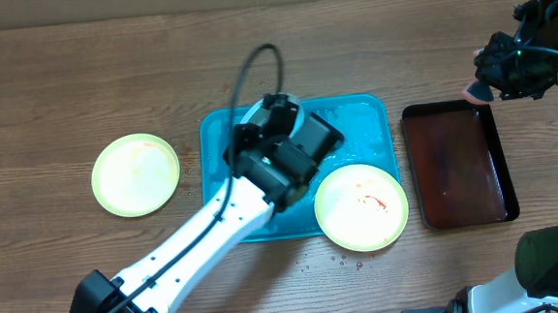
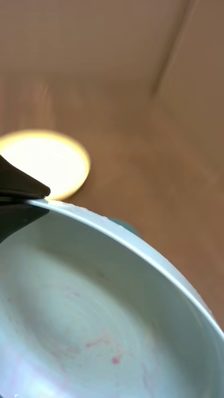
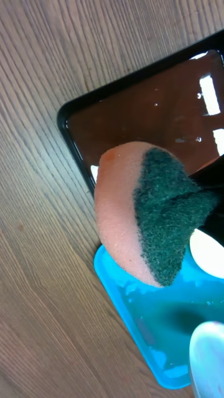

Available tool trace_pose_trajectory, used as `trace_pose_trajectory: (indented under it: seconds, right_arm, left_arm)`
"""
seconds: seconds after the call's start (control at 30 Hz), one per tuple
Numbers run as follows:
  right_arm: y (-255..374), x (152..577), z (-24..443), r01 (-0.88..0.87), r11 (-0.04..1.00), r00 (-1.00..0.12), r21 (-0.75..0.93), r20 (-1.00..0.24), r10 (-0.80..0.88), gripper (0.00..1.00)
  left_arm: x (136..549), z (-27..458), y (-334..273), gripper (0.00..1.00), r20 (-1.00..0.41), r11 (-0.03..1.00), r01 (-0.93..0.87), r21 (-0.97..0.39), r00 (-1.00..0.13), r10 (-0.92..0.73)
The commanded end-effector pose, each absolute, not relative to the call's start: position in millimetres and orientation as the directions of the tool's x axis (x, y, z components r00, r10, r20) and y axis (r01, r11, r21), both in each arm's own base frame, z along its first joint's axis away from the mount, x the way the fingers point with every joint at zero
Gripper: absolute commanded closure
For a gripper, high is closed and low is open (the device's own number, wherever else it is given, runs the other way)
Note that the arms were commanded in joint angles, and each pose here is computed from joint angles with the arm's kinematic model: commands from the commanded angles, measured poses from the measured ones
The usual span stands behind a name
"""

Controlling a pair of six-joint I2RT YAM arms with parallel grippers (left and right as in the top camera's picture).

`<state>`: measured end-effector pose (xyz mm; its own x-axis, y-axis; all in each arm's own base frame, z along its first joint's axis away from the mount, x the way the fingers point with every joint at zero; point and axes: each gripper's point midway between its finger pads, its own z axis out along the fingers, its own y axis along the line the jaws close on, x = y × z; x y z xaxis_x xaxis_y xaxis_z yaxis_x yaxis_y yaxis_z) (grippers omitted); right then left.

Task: Clean dirty plates on tray and stack at the side
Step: 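Lift the white plate with left gripper and stack it on the yellow plate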

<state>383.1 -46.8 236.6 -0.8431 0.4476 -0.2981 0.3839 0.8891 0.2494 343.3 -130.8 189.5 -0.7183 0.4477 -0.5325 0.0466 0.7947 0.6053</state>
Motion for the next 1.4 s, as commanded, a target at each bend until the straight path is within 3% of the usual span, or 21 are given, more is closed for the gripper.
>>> trace_pose_trajectory:
  seconds: [0.0,0.23,0.5,0.67,0.9,1.23,1.37]
  right_arm:
    - [-50.7,382.9,238.4,0.39,0.89,-0.838,0.236,-0.311,0.449,0.96]
    - [-50.7,382.9,238.4,0.39,0.89,-0.838,0.236,-0.311,0.449,0.96]
    - [-50.6,382.7,238.4,0.39,0.89,-0.838,0.236,-0.31,0.449,0.96]
    - [-50.5,381.9,238.0,0.391,0.89,-0.839,0.235,-0.307,0.449,0.96]
    - [-50.3,381.2,237.8,0.392,0.89,-0.84,0.235,-0.304,0.45,0.96]
    - [-50.3,381.2,237.8,0.392,0.89,-0.84,0.235,-0.304,0.45,0.96]
    - [-50.1,380.6,237.5,0.392,0.89,-0.841,0.234,-0.301,0.45,0.96]
  left_arm:
    - [342.8,168.1,-133.1,0.96,-0.537,0.948,0.056,0.314,-0.813,0.226]
    - [356.4,144.9,-70.2,0.96,-0.405,0.995,-0.102,-0.011,-0.909,-0.097]
    - [354.5,133.3,49.4,0.96,-0.3,0.894,-0.401,-0.2,-0.844,-0.446]
    - [335.3,110.2,110.9,0.96,-0.221,0.789,-0.568,-0.235,-0.759,-0.612]
    - [310.2,76.4,155.4,0.96,-0.156,0.696,-0.683,-0.219,-0.68,-0.717]
    - [303.6,53.7,165.2,0.95,-0.135,0.68,-0.708,-0.192,-0.667,-0.732]
    - [300.1,50.1,163.0,0.8,-0.115,0.688,-0.702,-0.184,-0.68,-0.724]
